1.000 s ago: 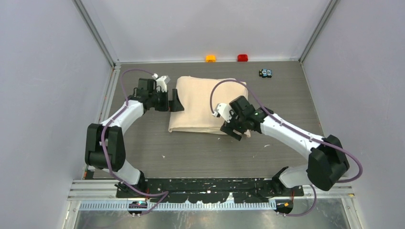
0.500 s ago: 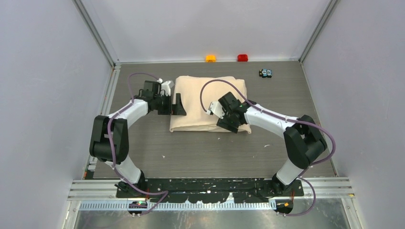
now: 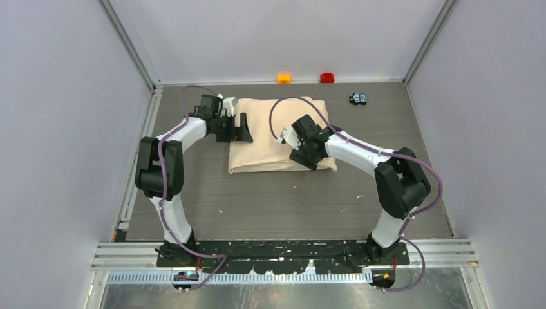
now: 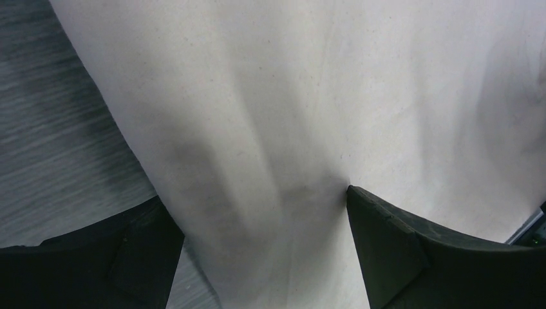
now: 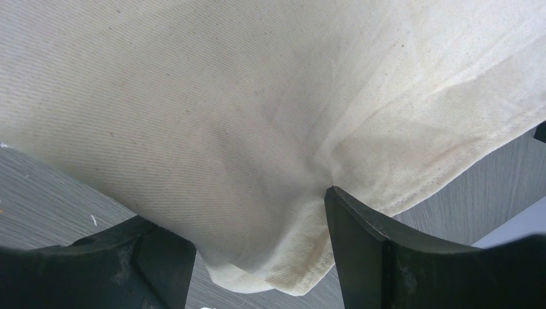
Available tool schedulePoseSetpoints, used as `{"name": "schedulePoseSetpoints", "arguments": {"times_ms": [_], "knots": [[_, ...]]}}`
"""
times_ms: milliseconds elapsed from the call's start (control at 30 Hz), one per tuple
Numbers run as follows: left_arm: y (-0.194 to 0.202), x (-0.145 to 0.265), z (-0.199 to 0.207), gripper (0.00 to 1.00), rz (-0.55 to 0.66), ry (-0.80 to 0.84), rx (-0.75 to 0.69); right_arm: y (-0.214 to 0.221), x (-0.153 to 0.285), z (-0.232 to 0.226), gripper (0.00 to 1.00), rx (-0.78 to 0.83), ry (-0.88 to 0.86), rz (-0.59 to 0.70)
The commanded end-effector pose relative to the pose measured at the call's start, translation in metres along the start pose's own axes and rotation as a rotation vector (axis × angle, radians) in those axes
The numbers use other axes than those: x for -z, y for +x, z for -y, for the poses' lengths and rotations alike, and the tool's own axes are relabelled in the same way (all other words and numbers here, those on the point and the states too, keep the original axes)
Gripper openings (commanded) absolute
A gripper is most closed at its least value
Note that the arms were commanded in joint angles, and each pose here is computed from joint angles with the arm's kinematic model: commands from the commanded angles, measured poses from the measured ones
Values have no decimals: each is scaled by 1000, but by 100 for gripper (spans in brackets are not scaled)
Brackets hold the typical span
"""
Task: Open and lay out the surgical kit
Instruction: Open the surgical kit at the center of the board.
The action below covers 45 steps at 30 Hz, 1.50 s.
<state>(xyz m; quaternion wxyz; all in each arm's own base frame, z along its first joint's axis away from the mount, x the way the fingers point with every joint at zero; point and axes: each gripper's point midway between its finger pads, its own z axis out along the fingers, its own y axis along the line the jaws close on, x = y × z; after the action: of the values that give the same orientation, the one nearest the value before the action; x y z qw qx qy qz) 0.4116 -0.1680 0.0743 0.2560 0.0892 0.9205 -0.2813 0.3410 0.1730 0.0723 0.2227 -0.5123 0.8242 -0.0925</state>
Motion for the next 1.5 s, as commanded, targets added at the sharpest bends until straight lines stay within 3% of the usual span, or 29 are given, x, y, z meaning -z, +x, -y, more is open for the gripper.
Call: {"name": "schedulePoseSetpoints", "arguments": {"times_ms": [0,133,233,467,600,800,1000,1200,1467], "knots": [[-36,-7,-1,92,54,-10,-40,-48,20,34,74,-109,109,172],[-51,-8,2,92,59,-5,-39,-47,37,48,77,-154,156,193],[-71,7,8,99,113,-19,-84,-42,59,59,80,-198,163,231],[-129,70,41,100,324,-60,-271,-14,116,66,82,-326,120,326],[-134,81,80,100,354,-38,-411,14,134,65,81,-414,101,347],[-81,43,173,100,228,78,-747,52,156,62,80,-539,129,387],[-26,-11,251,91,129,146,-980,86,165,77,79,-762,211,378],[12,-48,300,81,18,183,-1049,120,156,88,77,-948,234,346],[26,-86,300,73,-35,139,-1066,135,150,86,75,-995,221,339]]}}
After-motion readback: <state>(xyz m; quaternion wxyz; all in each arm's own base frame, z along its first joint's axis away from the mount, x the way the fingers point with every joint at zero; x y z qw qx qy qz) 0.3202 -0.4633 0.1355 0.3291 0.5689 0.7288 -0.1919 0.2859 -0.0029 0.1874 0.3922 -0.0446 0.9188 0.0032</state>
